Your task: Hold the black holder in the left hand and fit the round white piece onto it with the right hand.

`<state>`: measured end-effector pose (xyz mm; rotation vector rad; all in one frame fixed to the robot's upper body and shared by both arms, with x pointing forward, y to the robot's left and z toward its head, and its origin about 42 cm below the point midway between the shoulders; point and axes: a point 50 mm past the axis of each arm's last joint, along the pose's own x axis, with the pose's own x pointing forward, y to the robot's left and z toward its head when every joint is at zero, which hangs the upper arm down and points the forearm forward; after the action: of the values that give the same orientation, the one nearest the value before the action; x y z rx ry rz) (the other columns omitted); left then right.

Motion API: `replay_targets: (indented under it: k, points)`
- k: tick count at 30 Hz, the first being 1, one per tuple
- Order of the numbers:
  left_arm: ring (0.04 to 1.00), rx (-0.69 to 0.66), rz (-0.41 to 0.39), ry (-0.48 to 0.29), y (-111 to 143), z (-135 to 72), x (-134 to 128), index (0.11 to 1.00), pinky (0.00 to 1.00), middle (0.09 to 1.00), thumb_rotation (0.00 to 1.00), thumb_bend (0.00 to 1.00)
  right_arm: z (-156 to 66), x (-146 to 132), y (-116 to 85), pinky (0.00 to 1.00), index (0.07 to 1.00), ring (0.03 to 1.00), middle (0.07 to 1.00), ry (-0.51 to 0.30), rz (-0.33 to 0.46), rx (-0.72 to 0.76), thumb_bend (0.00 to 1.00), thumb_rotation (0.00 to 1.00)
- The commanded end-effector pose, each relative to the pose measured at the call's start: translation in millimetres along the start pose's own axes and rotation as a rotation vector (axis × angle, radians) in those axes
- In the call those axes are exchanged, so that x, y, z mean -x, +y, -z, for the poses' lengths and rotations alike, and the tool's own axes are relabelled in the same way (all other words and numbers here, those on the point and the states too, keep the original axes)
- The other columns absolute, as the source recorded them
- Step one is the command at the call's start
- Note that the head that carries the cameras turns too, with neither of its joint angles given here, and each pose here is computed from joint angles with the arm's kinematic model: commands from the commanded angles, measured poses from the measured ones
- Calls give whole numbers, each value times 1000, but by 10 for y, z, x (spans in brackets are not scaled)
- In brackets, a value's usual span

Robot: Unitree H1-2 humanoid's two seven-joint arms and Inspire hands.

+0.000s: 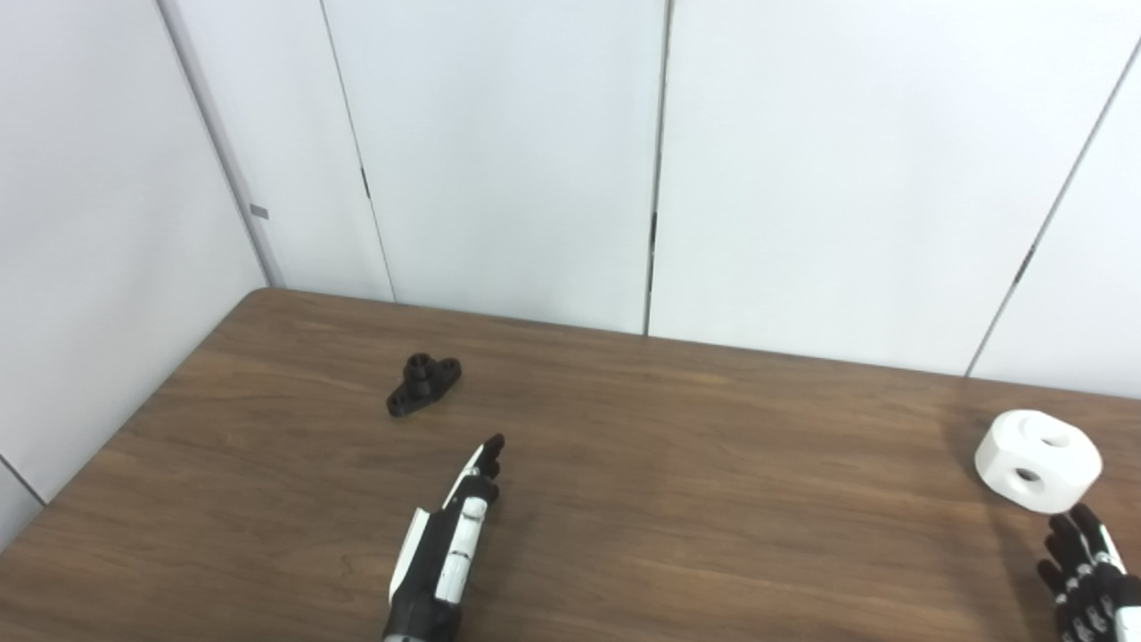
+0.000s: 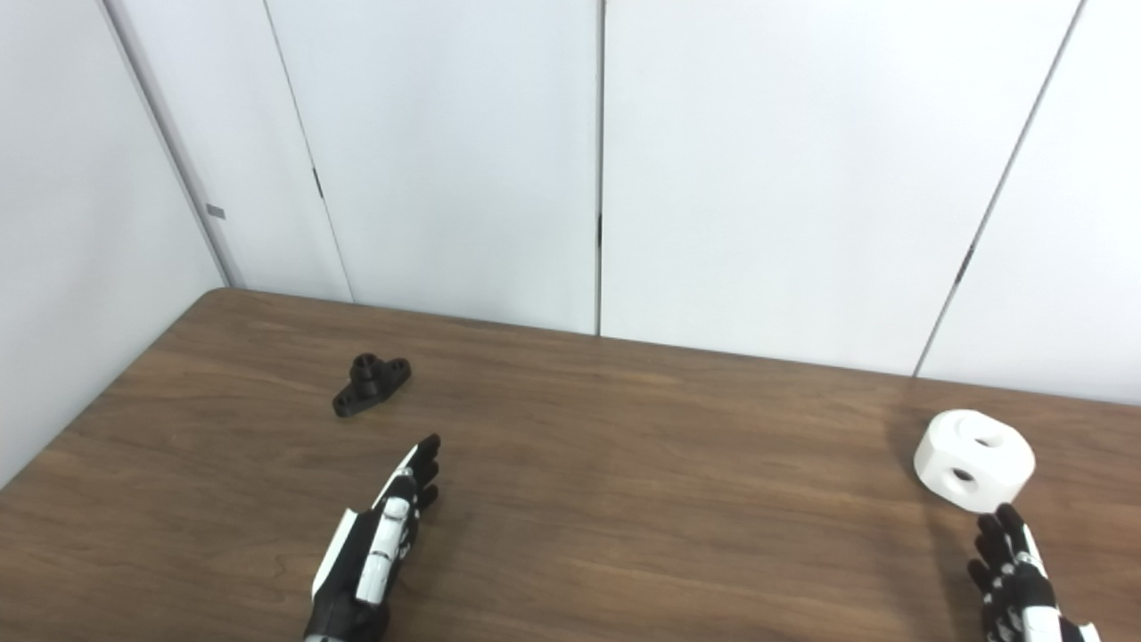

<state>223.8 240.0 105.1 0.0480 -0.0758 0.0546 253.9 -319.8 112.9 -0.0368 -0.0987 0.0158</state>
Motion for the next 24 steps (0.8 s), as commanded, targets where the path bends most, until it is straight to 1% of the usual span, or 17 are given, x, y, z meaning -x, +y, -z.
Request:
replay_targets:
  k: [1,3,7,9,10,12,13,14,16,18,20,22,24]
  points:
    - [1000,-40,37,50,-47,121,102,994,999,1000,815,550,269,200,27,1000,1000,1000,975,81,23,-37,518,1000]
    - [1000,-76,43,58,-31,100,120,995,1000,1000,760,538,262,212,29,1000,1000,1000,978,82,24,-38,517,1000]
    - [1000,-116,12,50,-9,40,160,985,995,1000,528,505,224,238,25,1000,1000,1000,982,83,31,-41,536,1000]
    - [986,-120,-16,31,-3,-16,160,973,972,988,423,529,201,249,17,1000,1000,1000,980,76,32,-36,540,1000]
    - [968,-140,-29,25,2,-50,159,960,943,973,375,549,193,254,13,1000,1000,1000,980,75,32,-35,531,1000]
    - [936,-194,-57,1,28,-145,135,945,903,949,380,594,179,263,-4,1000,1000,1000,978,74,33,-34,528,1000]
    - [922,-205,-66,-10,40,-180,120,937,891,943,368,647,176,264,-9,1000,1000,1000,975,73,33,-35,524,1000]
    - [918,-218,-76,-21,74,-234,85,934,886,941,364,665,174,264,-12,1000,1000,1000,974,72,34,-37,523,1000]
    - [933,-237,-84,-33,127,-308,34,929,865,959,365,734,168,261,-11,1000,1000,1000,968,69,36,-40,518,1000]
    - [932,-273,-102,-63,221,-442,-51,924,858,955,362,754,168,257,-18,1000,1000,1000,967,72,32,-38,522,1000]
    - [933,-299,-117,-80,294,-560,-114,921,867,946,344,771,172,253,-26,1000,1000,1000,969,78,31,-37,531,1000]
    - [931,-334,-138,-87,363,-688,-175,921,880,940,327,806,178,251,-33,1000,1000,1000,969,81,32,-39,519,1000]
    - [928,-417,-168,-87,443,-835,-245,917,881,937,320,825,186,246,-39,1000,1000,1000,967,85,29,-37,517,1000]
